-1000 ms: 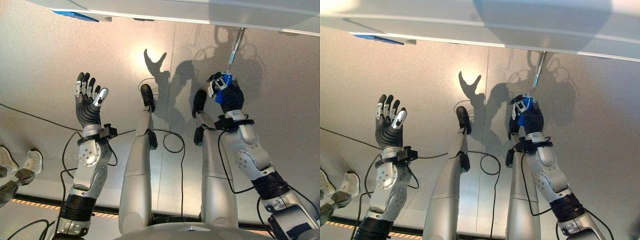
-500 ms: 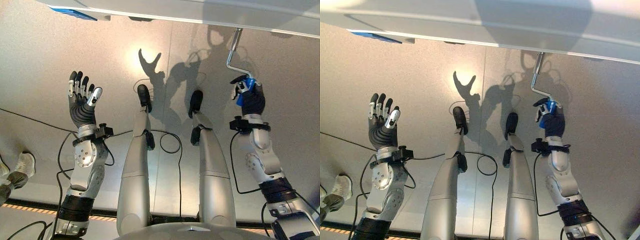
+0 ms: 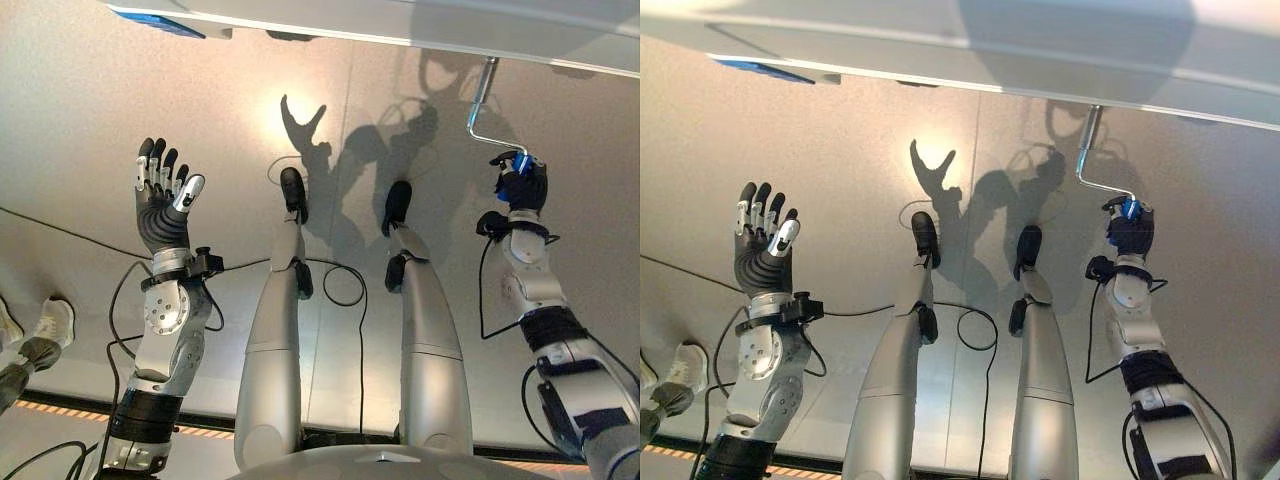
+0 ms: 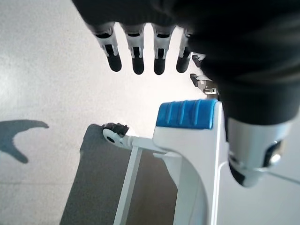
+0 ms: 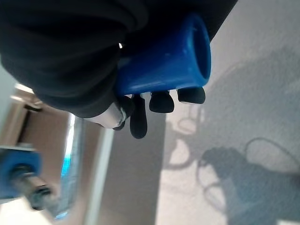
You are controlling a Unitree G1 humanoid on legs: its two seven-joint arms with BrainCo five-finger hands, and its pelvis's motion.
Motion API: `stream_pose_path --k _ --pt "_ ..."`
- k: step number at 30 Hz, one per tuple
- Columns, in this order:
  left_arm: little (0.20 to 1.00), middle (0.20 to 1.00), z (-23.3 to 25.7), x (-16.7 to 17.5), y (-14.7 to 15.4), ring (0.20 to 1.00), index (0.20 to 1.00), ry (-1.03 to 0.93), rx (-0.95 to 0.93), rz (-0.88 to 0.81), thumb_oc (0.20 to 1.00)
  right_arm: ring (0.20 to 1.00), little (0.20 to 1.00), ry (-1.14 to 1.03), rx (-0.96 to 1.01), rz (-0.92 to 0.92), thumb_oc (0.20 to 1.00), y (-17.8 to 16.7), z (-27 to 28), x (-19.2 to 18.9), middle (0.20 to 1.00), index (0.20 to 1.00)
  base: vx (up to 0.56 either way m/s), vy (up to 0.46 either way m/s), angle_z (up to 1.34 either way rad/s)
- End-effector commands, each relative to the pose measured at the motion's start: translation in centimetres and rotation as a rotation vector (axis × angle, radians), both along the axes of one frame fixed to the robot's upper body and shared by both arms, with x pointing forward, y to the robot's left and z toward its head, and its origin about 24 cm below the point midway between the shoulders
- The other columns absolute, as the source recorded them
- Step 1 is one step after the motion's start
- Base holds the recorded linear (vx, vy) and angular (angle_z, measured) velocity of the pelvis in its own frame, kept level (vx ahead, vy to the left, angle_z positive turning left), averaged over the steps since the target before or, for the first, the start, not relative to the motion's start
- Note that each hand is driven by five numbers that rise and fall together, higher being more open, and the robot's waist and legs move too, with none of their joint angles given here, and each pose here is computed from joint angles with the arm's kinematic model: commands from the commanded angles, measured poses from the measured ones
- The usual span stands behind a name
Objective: Raise the hospital bed
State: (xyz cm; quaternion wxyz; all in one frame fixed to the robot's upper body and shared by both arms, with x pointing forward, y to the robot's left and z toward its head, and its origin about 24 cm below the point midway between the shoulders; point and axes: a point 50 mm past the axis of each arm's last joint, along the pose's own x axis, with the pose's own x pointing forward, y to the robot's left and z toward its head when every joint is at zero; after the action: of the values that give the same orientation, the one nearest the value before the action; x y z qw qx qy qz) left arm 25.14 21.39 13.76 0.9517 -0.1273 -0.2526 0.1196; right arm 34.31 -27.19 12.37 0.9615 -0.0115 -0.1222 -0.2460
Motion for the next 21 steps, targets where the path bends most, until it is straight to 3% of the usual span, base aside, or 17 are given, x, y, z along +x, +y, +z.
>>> stream_pose_path --k 1,4,9,21 --pt "1.0 1.0 0.7 -0.9 -0.2 1.0 1.0 -0.066 -0.003 -0.032 1.0 0.2 0.2 -0.185 0.1 -0.333 0.2 -7.2 6.1 -1.1 0.2 0.2 0.0 0.0 0.0" --pt "1.0 1.0 0.9 -0.7 -0.8 1.0 1.0 -0.068 0.02 -0.072 1.0 0.2 0.2 0.03 -0.049 -0.333 0.2 -7.3 5.4 0.5 0.2 0.2 0.0 0.0 0.0" --pt "1.0 1.0 1.1 -0.2 -1.8 1.0 1.0 -0.073 0.026 -0.116 1.0 0.2 0.2 0.223 -0.052 -0.326 0.2 -6.9 3.4 1.8 0.2 0.2 0.0 0.0 0.0" --pt "1.0 1.0 1.5 0.5 -3.1 1.0 1.0 -0.081 0.024 -0.149 1.0 0.2 0.2 0.423 -0.112 -0.164 0.2 -0.8 0.0 4.3 0.2 0.2 0.0 0.0 0.0"
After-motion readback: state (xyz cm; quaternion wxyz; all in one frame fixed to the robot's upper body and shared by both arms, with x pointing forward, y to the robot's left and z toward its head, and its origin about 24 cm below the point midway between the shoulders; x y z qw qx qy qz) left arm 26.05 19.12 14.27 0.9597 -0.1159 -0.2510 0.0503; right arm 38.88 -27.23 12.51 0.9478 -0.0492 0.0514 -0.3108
